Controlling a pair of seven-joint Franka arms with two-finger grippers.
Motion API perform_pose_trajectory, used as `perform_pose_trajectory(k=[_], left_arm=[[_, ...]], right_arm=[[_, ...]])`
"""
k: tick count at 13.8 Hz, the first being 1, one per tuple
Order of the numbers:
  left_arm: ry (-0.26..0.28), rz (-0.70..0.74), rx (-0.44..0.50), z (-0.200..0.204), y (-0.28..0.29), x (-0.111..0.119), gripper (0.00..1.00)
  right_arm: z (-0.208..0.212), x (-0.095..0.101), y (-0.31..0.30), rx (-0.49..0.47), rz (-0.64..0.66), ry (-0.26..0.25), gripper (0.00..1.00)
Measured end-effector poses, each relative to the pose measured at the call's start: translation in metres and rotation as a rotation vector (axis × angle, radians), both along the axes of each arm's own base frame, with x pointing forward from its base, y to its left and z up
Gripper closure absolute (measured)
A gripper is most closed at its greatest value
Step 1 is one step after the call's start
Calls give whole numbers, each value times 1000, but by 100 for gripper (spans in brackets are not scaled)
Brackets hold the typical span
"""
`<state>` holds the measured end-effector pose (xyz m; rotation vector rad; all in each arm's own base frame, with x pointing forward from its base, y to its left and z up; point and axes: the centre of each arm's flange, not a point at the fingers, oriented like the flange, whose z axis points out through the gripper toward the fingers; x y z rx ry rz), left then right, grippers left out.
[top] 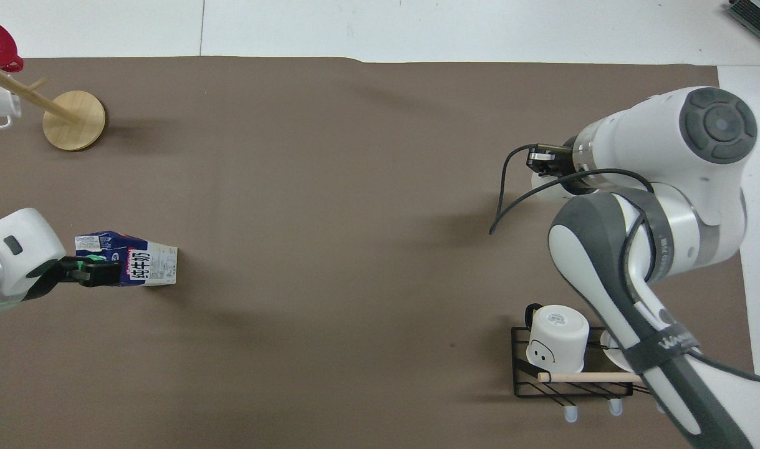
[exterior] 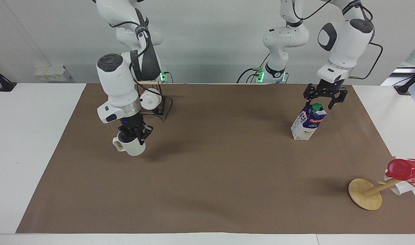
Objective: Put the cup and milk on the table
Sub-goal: 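Carry the white mug with the right gripper toward the table center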
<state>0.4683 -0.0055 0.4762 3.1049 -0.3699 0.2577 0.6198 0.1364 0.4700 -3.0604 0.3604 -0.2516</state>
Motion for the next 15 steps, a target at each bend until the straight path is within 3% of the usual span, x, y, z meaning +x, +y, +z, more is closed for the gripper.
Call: perform_pose_trajectory(k=[4, 6, 7, 9, 15], left_arm=[[-2, -6, 1, -7, 0, 1, 1], [-1, -9, 2, -8, 1, 2, 23], [1, -9, 2, -9, 1, 2, 23], [5, -9, 1, -12, 1, 3, 40], [6, -9, 1, -12, 1, 3, 50]], right_arm=[[29, -15, 90, 21, 4, 22, 96], [27, -20, 120, 27, 24, 28, 96], [22, -23, 140, 28, 23, 31, 96], [9, -29, 185, 24, 27, 34, 96], [-47, -61, 283, 23, -138, 86, 96]])
